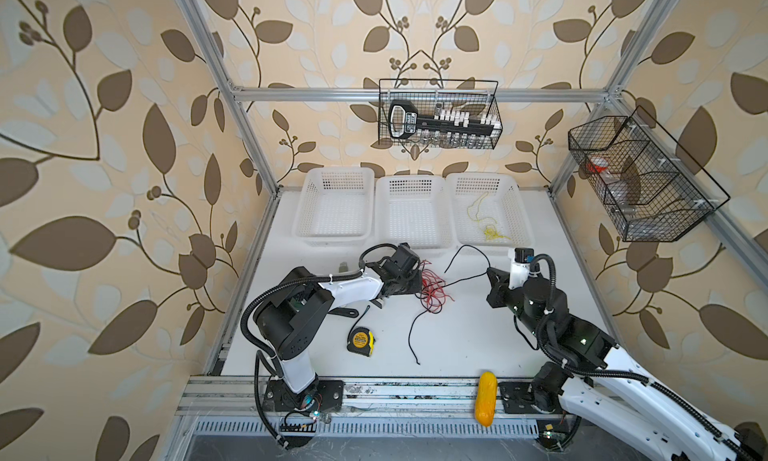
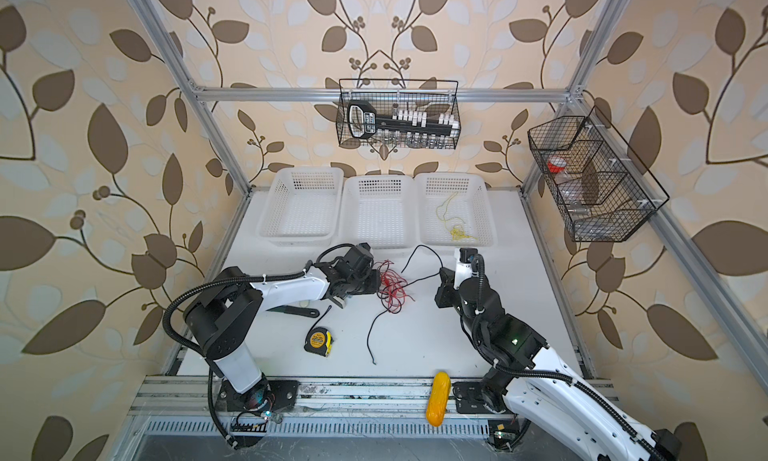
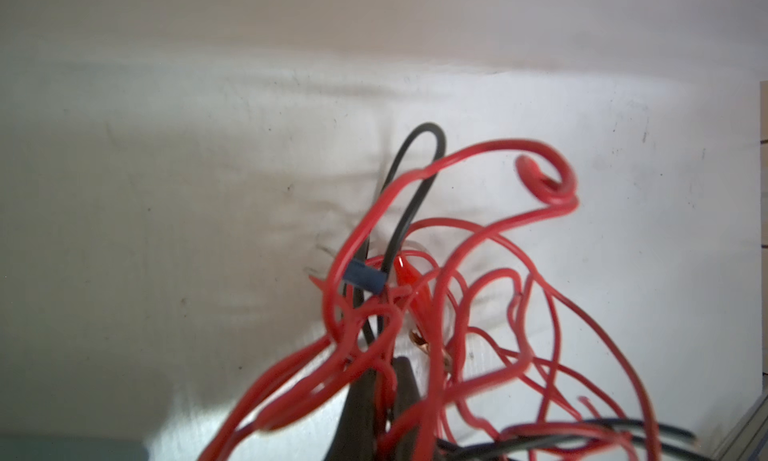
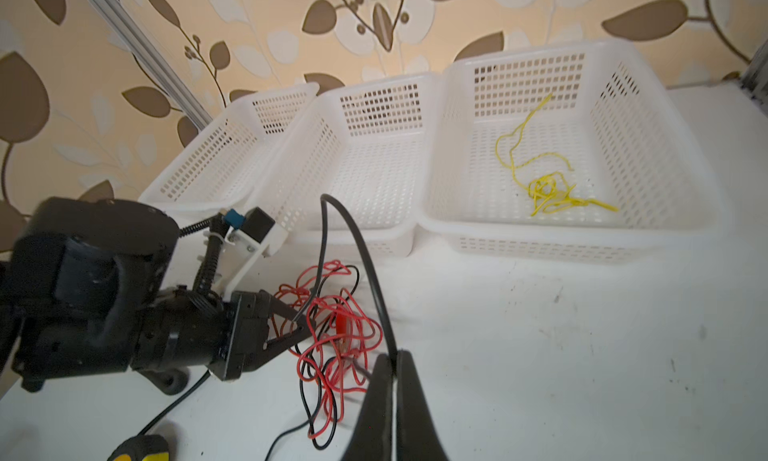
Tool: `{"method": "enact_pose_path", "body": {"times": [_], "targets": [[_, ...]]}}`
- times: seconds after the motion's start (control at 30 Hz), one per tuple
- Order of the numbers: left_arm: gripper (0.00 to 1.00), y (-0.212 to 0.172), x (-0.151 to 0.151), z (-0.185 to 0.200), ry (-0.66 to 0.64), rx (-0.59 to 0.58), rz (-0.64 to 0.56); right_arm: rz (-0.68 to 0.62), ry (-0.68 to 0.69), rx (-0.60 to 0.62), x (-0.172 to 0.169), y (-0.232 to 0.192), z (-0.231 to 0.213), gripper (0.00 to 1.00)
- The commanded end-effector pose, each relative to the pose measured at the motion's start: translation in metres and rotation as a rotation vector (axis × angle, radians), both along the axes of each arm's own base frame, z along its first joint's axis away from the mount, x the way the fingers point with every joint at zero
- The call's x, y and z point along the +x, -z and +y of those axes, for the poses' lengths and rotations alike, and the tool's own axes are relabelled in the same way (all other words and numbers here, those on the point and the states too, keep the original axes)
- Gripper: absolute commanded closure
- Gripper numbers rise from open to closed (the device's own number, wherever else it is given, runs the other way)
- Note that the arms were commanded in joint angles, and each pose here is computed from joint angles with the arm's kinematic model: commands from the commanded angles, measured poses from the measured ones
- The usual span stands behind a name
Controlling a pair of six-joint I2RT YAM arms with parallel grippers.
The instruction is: Untangle the cables
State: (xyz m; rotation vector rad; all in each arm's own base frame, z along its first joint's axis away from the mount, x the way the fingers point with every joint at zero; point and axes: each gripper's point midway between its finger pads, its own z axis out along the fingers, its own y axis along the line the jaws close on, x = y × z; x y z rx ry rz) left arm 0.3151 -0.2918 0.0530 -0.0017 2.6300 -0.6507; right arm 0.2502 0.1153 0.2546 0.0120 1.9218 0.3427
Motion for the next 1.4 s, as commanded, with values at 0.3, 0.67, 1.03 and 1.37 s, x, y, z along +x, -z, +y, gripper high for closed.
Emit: {"method": "enact_pose_path", "body": {"times": [0.3,0.67,1.03,1.37], "targets": [[1.00,0.036,-0.015,0.036,-0.043,0.167,0.064,-0.268,0.090,0.021,-0.004,-0.150,-0.031,1.00],[1.00,0.047,-0.020,0.041,-0.042,0.181,0.077,-0.424,0.168,0.030,-0.017,-0.229,-0.059,1.00],[1.00,0.053,-0.022,0.044,-0.042,0.193,0.082,-0.542,0.138,0.034,-0.030,-0.293,-0.062,1.00],[0.94,0.048,-0.021,0.043,-0.051,0.179,0.075,-0.538,0.086,0.025,-0.031,-0.298,-0.053,1.00]]}}
